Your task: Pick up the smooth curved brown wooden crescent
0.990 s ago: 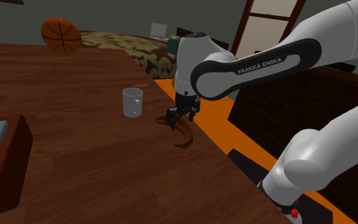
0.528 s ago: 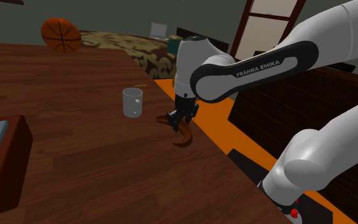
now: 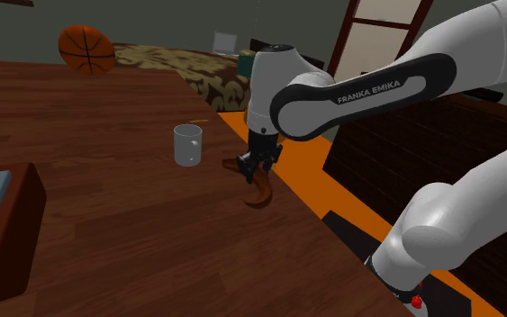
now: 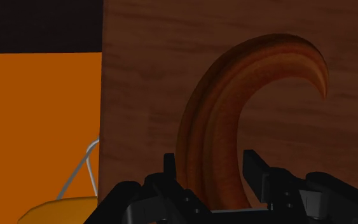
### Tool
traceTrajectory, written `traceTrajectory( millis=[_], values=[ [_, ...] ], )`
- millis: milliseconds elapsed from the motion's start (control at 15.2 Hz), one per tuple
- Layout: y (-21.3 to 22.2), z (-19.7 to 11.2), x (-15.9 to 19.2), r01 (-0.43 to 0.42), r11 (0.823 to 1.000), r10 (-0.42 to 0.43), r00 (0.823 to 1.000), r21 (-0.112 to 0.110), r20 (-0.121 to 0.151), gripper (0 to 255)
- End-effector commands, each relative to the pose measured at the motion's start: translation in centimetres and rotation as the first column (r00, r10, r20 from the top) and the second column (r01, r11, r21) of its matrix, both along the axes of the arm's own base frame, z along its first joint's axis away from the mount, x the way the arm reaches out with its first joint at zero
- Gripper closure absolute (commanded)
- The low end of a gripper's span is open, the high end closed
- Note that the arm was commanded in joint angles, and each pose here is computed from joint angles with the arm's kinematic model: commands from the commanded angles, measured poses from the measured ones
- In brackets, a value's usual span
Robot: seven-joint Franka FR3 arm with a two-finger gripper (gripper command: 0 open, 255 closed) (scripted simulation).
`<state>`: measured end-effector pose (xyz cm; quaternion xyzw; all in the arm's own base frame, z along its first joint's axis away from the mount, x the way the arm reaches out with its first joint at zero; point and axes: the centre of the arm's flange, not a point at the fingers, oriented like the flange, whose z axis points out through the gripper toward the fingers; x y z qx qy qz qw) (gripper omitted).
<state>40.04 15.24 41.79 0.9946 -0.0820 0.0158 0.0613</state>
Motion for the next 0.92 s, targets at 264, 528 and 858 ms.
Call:
traceTrajectory(
  millis=[264, 528, 858],
  values=[
    [0.0, 3.1, 0.0, 0.0, 1.0, 0.0, 1.0, 0.0, 0.0, 255],
    [0.0, 5.2, 0.0, 0.0, 1.0, 0.0, 1.0, 0.0, 0.0, 255],
    [0.0, 6.9, 0.0, 0.0, 1.0, 0.0, 1.0, 0.0, 0.0, 255]
  ],
)
